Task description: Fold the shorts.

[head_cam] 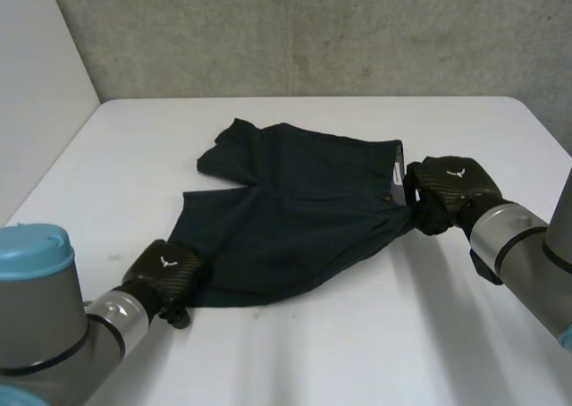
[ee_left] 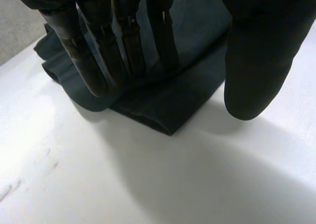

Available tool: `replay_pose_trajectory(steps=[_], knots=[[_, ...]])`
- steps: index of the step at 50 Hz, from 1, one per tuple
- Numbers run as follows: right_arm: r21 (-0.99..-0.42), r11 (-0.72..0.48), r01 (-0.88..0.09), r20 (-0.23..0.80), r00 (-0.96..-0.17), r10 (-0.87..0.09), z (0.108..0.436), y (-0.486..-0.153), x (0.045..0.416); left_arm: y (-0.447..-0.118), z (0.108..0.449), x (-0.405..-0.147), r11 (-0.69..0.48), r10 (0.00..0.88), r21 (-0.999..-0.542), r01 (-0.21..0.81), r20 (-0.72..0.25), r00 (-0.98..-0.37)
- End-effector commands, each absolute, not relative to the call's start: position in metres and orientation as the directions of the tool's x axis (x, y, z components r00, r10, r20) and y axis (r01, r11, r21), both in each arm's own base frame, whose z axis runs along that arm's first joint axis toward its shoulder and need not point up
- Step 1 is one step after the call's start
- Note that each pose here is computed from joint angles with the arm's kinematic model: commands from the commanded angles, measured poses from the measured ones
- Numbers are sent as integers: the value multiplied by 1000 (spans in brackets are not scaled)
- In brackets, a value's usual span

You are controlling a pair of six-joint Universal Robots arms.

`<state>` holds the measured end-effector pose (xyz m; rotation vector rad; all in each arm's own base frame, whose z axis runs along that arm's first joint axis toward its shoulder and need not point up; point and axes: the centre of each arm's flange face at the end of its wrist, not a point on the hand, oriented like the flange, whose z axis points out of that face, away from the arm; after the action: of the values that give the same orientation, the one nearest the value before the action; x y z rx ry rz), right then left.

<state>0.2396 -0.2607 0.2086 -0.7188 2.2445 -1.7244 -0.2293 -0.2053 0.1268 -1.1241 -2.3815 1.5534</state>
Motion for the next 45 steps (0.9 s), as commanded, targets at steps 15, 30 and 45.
replay_pose_trajectory(steps=[15, 30, 45], knots=[[-947, 204, -249, 115, -854, -507, 204, -259, 240, -244, 115, -235, 221, 591, -820, 528, -318, -741], [-943, 202, -265, 129, -849, -513, 202, -258, 239, -250, 108, -237, 224, 596, -814, 537, -321, -736], [-940, 206, -273, 133, -848, -514, 199, -258, 239, -250, 134, -239, 162, 574, -847, 507, -337, -747]])
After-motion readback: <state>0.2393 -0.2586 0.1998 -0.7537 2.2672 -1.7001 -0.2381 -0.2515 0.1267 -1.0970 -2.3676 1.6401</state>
